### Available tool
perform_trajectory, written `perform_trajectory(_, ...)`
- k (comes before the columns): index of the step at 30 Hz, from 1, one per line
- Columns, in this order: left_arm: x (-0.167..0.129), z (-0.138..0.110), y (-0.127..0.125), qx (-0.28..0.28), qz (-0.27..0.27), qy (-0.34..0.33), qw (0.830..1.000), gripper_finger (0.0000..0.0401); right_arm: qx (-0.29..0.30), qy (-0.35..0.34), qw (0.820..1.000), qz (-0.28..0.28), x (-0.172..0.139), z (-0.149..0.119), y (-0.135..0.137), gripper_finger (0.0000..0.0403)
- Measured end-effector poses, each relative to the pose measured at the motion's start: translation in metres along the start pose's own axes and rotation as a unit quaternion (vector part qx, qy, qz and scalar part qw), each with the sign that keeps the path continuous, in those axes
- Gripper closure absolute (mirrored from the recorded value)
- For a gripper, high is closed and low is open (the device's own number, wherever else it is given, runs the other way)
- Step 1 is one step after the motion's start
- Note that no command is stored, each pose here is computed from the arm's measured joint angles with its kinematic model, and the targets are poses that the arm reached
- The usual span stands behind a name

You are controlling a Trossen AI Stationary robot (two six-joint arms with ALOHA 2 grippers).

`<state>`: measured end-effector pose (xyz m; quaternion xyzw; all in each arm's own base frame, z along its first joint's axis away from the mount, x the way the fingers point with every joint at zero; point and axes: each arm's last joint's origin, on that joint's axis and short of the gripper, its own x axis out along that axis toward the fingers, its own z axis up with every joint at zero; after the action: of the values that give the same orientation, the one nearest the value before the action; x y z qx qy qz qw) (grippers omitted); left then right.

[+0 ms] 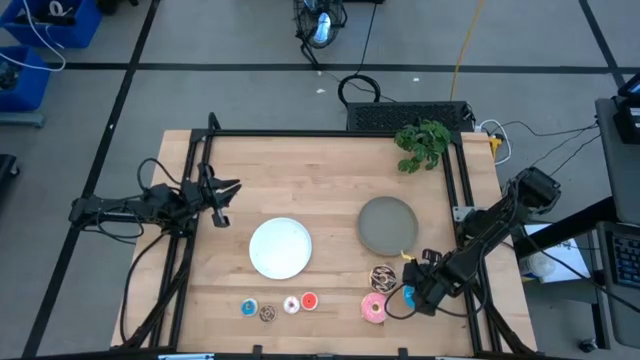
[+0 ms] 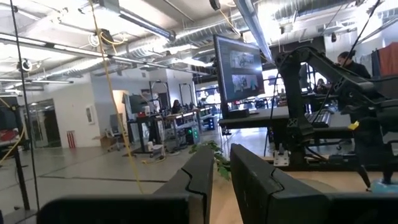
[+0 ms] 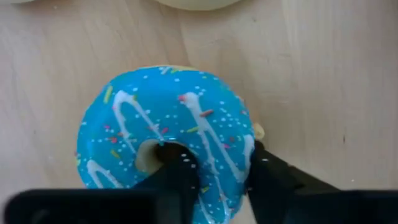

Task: Pick & Place donuts
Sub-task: Put the large blue donut on the gray plate

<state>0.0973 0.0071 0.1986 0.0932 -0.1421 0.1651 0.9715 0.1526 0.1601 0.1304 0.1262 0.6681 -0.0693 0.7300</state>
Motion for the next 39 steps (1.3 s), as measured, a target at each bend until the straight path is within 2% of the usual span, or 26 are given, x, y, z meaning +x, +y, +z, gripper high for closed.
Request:
perform_trajectory(4,0.000,-0.001,0.000,-0.002,-0.001,0.004,1.000,0.0339,-0.036,-0.007,0.999,0.012,-0.006,0.000,-0.001,0.0366)
perform_trajectory(7,0.000,-0.001,0.000,-0.011,-0.001,0.005,1.000,0.0339,-0.049,-0.010,0.999,0.017,-0.014,0.001,-0.006,0.0392)
perform_trajectory(16,0.000,0.000,0.000,-0.020,0.000,0.002,1.000,0.0339,-0.027,-0.029,0.999,0.014,-0.047,0.005,-0.018,0.0379)
perform_trajectory(23,0.000,0.000,0.000,-0.006,0.000,0.002,1.000,0.0339,-0.059,-0.036,0.997,-0.019,-0.095,0.032,-0.021,0.0391)
perform_trajectory(28,0.000,0.000,0.001,-0.026,0.018,0.005,0.999,0.0339,-0.054,-0.054,0.997,-0.020,-0.131,0.058,-0.029,0.0386)
perform_trajectory(33,0.000,0.000,0.003,-0.024,0.053,0.010,0.998,0.0339,-0.061,-0.080,0.995,-0.023,-0.162,0.083,-0.048,0.0386)
perform_trajectory(39,0.000,-0.001,0.003,-0.037,0.053,0.011,0.998,0.0339,-0.047,-0.096,0.993,-0.041,-0.172,0.109,-0.085,0.0386)
